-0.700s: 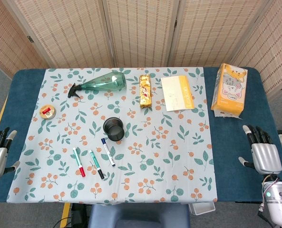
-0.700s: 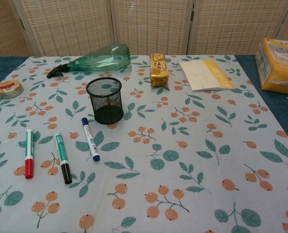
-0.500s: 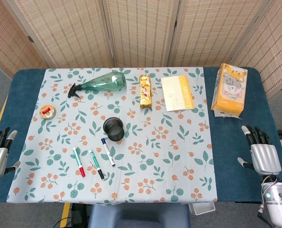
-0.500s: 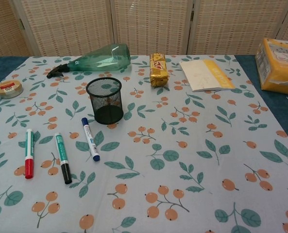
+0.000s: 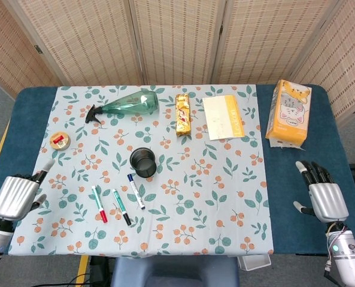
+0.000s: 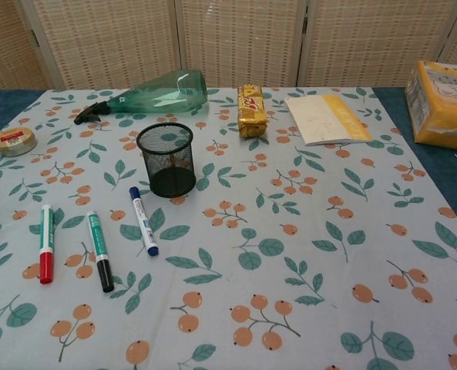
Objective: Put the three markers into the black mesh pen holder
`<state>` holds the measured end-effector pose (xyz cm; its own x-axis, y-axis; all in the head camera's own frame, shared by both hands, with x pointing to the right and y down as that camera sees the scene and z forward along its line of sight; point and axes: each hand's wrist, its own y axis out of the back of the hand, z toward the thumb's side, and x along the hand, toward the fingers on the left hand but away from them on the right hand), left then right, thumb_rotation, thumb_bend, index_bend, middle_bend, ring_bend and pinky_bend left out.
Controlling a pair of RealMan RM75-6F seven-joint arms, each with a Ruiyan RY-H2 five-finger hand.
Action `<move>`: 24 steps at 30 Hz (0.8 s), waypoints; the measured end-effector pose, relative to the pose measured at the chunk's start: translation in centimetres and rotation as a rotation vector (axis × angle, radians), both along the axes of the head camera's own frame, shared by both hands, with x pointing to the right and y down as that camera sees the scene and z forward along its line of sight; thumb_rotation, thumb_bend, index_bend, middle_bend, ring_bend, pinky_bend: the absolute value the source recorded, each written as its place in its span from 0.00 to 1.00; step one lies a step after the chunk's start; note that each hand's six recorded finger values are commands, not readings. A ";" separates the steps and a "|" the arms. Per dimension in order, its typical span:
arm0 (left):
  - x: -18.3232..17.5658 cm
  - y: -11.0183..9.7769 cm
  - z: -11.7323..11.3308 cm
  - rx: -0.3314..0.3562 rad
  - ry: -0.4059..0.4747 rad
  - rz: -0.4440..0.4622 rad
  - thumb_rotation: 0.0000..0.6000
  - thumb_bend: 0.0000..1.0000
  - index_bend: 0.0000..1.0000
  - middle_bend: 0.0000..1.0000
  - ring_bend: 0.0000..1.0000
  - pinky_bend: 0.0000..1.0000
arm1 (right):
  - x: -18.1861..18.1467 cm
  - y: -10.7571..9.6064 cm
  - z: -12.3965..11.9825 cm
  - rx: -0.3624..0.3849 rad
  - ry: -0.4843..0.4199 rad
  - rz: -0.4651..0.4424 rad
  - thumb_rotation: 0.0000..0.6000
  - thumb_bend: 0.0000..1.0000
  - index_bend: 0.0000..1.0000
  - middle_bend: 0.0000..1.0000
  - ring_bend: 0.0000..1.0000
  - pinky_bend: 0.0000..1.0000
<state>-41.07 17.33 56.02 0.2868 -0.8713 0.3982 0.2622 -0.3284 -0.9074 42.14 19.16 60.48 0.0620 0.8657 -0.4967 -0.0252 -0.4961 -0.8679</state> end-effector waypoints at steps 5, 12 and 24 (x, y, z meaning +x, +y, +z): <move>1.8 -0.9 1.8 -0.070 0.147 0.157 1.00 0.23 0.40 0.94 0.97 0.95 | -0.2 0.0 0.5 -0.007 0.016 -0.003 1.00 0.16 0.02 0.04 0.05 0.11; 4.2 -1.6 5.7 -0.240 0.229 0.307 1.00 0.23 0.44 0.94 0.97 0.95 | -0.5 -0.1 1.3 -0.031 0.021 -0.011 1.00 0.16 0.02 0.04 0.05 0.11; 6.0 -1.2 10.2 -0.377 0.266 0.378 1.00 0.23 0.48 0.94 0.97 0.95 | -0.3 -0.1 1.2 -0.033 0.017 -0.015 1.00 0.15 0.02 0.04 0.05 0.11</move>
<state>-35.02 16.16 66.20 0.6815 -0.5020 0.5325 0.2036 -0.5688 -0.7969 41.83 19.08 61.69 0.0665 0.8481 -0.5257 -0.0471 -0.5236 -0.8507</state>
